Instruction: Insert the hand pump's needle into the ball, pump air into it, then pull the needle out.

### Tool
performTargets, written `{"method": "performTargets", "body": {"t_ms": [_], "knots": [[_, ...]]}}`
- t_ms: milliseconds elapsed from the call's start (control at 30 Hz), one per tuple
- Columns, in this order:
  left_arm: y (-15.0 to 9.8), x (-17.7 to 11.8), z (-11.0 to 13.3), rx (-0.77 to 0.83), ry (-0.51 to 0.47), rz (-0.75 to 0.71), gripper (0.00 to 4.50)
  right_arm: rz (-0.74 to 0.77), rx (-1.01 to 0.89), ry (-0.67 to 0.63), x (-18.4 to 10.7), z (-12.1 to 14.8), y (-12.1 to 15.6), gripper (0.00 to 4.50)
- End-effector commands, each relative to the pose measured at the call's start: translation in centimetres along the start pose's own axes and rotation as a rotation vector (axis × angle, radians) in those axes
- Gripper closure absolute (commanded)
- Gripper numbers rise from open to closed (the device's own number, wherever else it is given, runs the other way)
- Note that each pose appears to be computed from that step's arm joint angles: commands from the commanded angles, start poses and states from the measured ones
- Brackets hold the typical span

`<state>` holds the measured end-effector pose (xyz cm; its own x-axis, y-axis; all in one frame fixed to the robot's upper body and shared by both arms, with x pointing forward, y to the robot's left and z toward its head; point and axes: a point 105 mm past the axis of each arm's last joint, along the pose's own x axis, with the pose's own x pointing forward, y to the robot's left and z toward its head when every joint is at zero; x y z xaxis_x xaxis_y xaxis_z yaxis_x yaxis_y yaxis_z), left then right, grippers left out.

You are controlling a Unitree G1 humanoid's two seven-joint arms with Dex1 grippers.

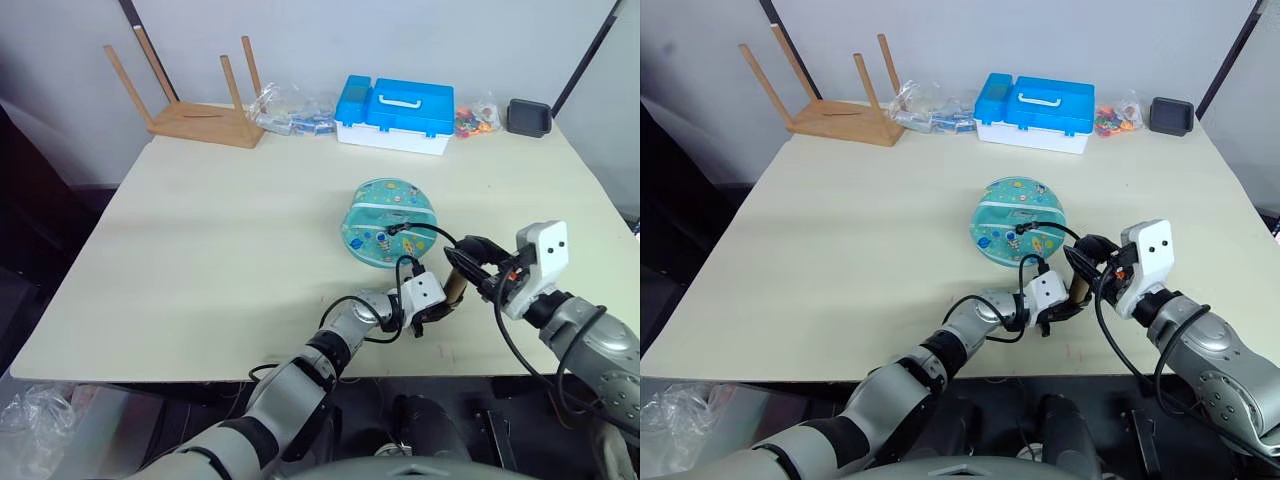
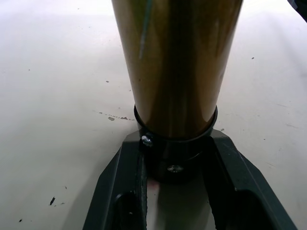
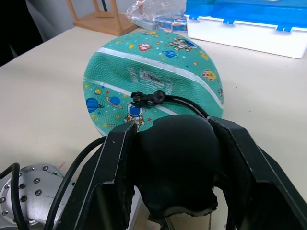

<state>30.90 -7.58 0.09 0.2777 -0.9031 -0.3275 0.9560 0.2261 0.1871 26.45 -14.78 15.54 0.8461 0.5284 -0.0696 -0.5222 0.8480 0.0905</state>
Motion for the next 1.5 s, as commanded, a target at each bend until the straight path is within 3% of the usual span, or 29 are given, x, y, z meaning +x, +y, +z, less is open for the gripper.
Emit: {"method": "performTargets", "body": {"t_ms": [33, 200, 400, 500, 633, 800, 1033, 1167, 1267, 1500], "knots": [[-0.3, -0.6, -2.5, -0.031, 0.100, -0.007, 3.42, 0.028, -0.059, -0.149, -1.1, 4.8, 0.4, 2.68], [-0.4, -0.8, -3.0, -0.044, 0.108, -0.011, 3.42, 0.087, -0.087, -0.299, -2.8, 10.8, 1.5, 2.68], [-0.6, -0.9, -3.1, -0.047, 0.110, -0.018, 3.42, 0.131, -0.096, -0.356, -4.5, 15.1, 2.4, 2.68], [-0.7, -1.0, -3.2, -0.047, 0.114, -0.028, 3.42, 0.124, -0.093, -0.285, -4.3, 14.2, 2.2, 2.68], [-1.0, -1.0, -3.5, -0.049, 0.122, -0.040, 3.42, 0.099, -0.064, -0.177, -3.3, 11.1, 1.3, 2.68], [-1.7, -0.9, -4.0, -0.048, 0.144, -0.063, 3.42, 0.053, 0.022, -0.025, -1.7, 5.5, -0.1, 2.68], [-1.9, -0.9, -4.1, -0.049, 0.145, -0.067, 3.42, -0.020, 0.105, 0.213, -1.3, -4.2, -1.3, 2.68], [-1.8, -0.8, -4.0, -0.049, 0.142, -0.065, 3.42, -0.042, 0.118, 0.273, -1.5, -7.8, -1.6, 2.68], [-1.7, -0.9, -4.1, -0.050, 0.145, -0.062, 3.42, -0.049, 0.116, 0.223, -1.1, -7.3, -1.9, 2.68], [-1.6, -1.0, -4.2, -0.055, 0.152, -0.060, 3.42, -0.029, 0.001, -0.026, -0.6, 1.9, -2.5, 2.69]]}}
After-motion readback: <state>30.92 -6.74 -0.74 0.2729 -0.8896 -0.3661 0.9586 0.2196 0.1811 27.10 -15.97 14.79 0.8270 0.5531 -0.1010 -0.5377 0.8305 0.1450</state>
